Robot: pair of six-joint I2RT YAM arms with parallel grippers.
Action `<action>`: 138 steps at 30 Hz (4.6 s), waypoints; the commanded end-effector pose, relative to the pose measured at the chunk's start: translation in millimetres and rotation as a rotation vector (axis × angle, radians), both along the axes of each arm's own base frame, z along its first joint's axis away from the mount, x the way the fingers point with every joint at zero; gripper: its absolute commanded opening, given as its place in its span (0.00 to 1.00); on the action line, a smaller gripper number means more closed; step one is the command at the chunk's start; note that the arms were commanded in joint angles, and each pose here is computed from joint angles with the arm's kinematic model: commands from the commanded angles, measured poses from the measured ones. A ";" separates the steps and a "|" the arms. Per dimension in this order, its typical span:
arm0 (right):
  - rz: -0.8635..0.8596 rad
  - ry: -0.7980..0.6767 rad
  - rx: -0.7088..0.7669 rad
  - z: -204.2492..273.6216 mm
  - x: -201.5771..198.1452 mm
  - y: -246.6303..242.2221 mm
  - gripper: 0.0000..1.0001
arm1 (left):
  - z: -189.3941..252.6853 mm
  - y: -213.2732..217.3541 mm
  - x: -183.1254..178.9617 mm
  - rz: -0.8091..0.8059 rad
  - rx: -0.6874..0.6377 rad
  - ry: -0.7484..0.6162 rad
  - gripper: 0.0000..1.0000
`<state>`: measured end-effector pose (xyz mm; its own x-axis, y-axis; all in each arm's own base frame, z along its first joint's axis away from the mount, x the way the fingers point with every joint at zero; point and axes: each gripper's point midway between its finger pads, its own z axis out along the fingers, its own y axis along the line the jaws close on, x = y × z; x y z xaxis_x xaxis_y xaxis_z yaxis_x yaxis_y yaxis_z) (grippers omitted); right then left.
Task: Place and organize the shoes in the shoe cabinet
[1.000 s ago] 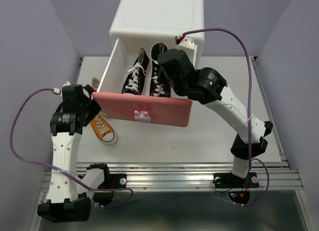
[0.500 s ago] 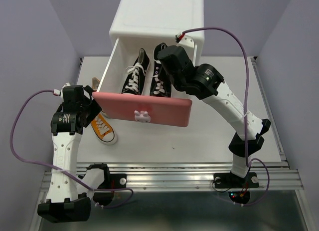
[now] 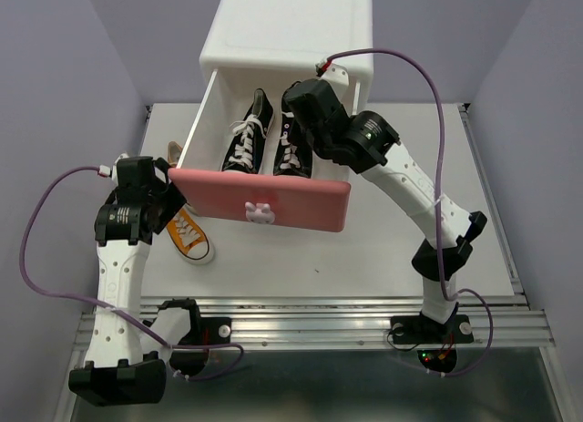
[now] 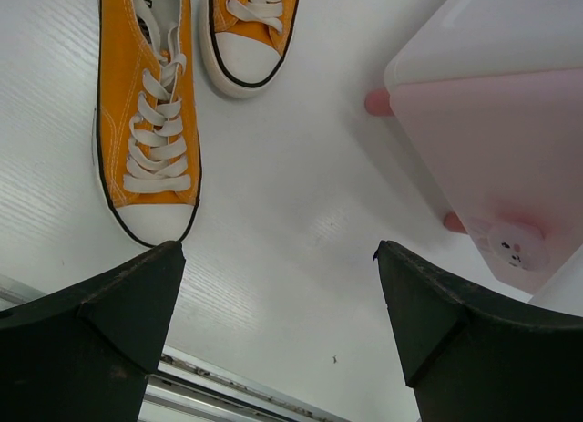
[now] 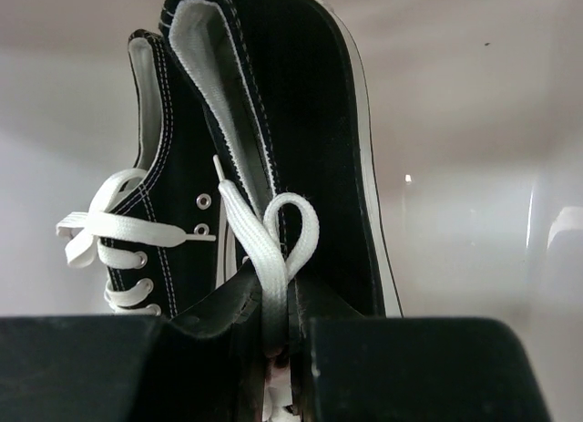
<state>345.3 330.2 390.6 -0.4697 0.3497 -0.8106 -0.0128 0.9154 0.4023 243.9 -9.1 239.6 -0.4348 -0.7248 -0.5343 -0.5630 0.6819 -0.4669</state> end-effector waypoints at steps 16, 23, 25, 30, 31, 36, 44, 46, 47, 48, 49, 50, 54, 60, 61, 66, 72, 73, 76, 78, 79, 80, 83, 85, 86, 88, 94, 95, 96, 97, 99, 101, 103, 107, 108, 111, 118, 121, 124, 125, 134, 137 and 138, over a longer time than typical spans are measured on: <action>-0.002 -0.023 0.026 -8.9 27.8 13.8 0.12 | -5.5 6.6 4.4 0.040 0.008 0.003 0.99; 0.009 -0.005 0.011 -17.8 30.8 15.0 0.14 | -9.4 6.9 2.6 0.045 0.008 0.016 0.99; 0.007 0.005 0.001 -23.2 30.7 14.6 0.16 | -9.8 7.1 2.0 0.048 0.007 0.019 0.99; 0.044 0.031 -0.021 -35.5 29.5 21.6 0.18 | -9.9 7.7 0.1 0.054 0.007 0.025 0.99; 0.051 0.030 -0.018 -34.5 29.3 22.8 0.19 | -10.0 7.9 -0.7 0.056 0.007 0.026 0.99; 0.075 0.030 -0.014 -36.0 30.5 29.4 0.29 | -10.5 7.6 -3.8 0.059 0.005 0.027 0.99; 0.093 0.001 0.001 -21.0 26.5 26.4 0.54 | -7.7 7.6 -5.7 0.069 -0.003 0.015 0.99; 0.091 -0.013 0.015 -11.9 23.8 22.3 0.59 | -7.9 7.2 -6.0 0.070 -0.006 0.014 0.99; 0.088 -0.017 0.016 -10.2 23.2 20.8 0.59 | -7.9 6.8 -5.9 0.069 -0.007 0.014 0.99; 0.085 -0.022 0.023 -6.9 22.6 19.3 0.60 | -7.5 7.2 -6.1 0.071 -0.007 0.013 0.99; 0.083 -0.027 0.024 -4.6 21.7 17.4 0.62 | -7.0 7.2 -6.0 0.071 -0.007 0.010 0.99; 0.078 -0.042 0.039 3.8 20.2 14.3 0.64 | -5.8 6.9 -5.7 0.070 -0.008 0.005 0.99; 0.089 -0.102 0.066 26.0 18.1 9.9 0.78 | -4.3 5.9 -5.2 0.065 -0.012 0.000 0.99; 0.117 -0.201 0.117 61.6 12.7 4.5 1.00 | 0.7 5.1 -2.6 0.062 -0.015 -0.016 0.99; 0.128 -0.204 0.113 61.2 12.1 5.7 1.00 | 1.3 4.9 -2.5 0.061 -0.016 -0.018 0.99; 0.181 -0.247 0.148 78.7 6.3 10.3 1.00 | 6.7 4.5 1.6 0.057 -0.017 -0.033 0.99; 0.233 -0.343 0.165 112.3 0.4 9.9 1.00 | 16.6 4.4 5.9 0.055 -0.017 -0.054 0.99; 0.267 -0.367 0.166 119.4 -2.5 13.1 1.00 | 18.4 4.1 6.2 0.053 -0.017 -0.059 0.99; 0.381 -0.485 0.169 150.0 -14.6 21.0 1.00 | 28.8 5.1 9.0 0.053 -0.011 -0.080 0.99; 0.399 -0.557 0.184 168.8 -17.2 21.5 1.00 | 33.2 6.3 9.3 0.056 -0.004 -0.089 0.99; 0.402 -0.582 0.184 175.3 -18.4 20.4 1.00 | 37.1 6.9 10.5 0.057 -0.001 -0.095 0.99; 0.401 -0.610 0.193 184.3 -19.4 18.9 1.00 | 39.9 7.7 10.8 0.064 -0.002 -0.098 0.99; 0.426 -0.677 0.175 197.9 -17.9 24.8 1.00 | 53.7 6.8 12.9 0.072 -0.015 -0.126 0.99; 0.410 -0.729 0.179 216.5 -18.7 20.1 1.00 | 60.6 7.0 14.4 0.074 -0.016 -0.145 0.99; 0.406 -0.736 0.178 216.2 -14.2 24.4 1.00 | 65.6 8.5 15.1 0.083 -0.012 -0.158 0.99; 0.400 -0.795 0.190 231.4 -15.2 23.2 1.00 | 68.0 10.0 15.9 0.090 -0.009 -0.164 0.99; 0.248 -0.903 0.176 251.3 5.2 5.8 1.00 | 66.2 9.7 15.1 0.087 -0.007 -0.161 0.99; 0.212 -0.919 0.170 256.8 10.4 -2.5 1.00 | 65.7 10.6 14.5 0.091 -0.005 -0.158 0.99; 0.185 -0.911 0.143 250.4 19.2 -0.9 1.00 | 65.0 10.9 13.9 0.090 -0.002 -0.154 0.99; 0.149 -0.912 0.123 249.0 31.0 -10.1 1.00 | 65.0 11.3 13.5 0.092 0.001 -0.153 0.99; 0.111 -0.899 0.122 245.2 42.1 -17.1 1.00 | 68.5 13.2 11.7 0.096 0.010 -0.152 0.99; 0.085 -0.875 0.115 235.3 55.3 -20.7 1.00 | 74.3 15.0 11.6 0.104 0.018 -0.157 0.99; 0.059 -0.862 0.092 227.5 69.0 -27.7 1.00 | 81.9 18.0 10.0 0.118 0.027 -0.166 0.99; 0.034 -0.842 0.068 215.6 86.3 -34.3 1.00 | 97.3 22.2 5.7 0.145 0.035 -0.197 0.99; 0.027 -0.827 0.054 208.8 92.1 -36.1 1.00 | 100.0 24.3 3.6 0.156 0.041 -0.201 0.99; 0.020 -0.788 0.008 192.7 106.2 -41.3 1.00 | 112.1 28.4 -2.0 0.176 0.055 -0.223 0.99; 0.046 -0.652 -0.104 144.8 119.3 -38.9 1.00 | 170.5 30.9 -11.0 0.195 0.056 -0.343 0.99; 0.033 -0.605 -0.133 129.2 120.2 -42.9 1.00 | 240.1 21.0 -12.7 0.117 0.057 -0.535 0.99; 0.072 -0.561 -0.156 110.6 120.5 -36.9 1.00 | 287.9 15.0 -21.9 0.071 0.069 -0.676 0.99; 0.076 -0.547 -0.159 106.7 120.7 -36.1 1.00 | 299.8 13.7 -24.4 0.052 0.087 -0.708 0.99; 0.099 -0.486 -0.222 79.9 126.0 -37.2 1.00 | 358.2 -53.0 -38.9 -0.372 0.066 -0.947 0.99; 0.110 -0.470 -0.252 71.8 127.2 -36.7 1.00 | 362.7 -75.7 -52.4 -0.504 0.018 -0.995 0.99; 0.115 -0.461 -0.257 68.3 126.9 -36.2 1.00 | 366.4 -81.1 -55.8 -0.537 0.008 -1.017 0.99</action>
<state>460.3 289.9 535.7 0.1299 0.2056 -0.9700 -0.2864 0.9444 0.1618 200.7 -52.9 587.1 -0.0061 -0.6317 -0.7752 0.1970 0.7592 -0.6203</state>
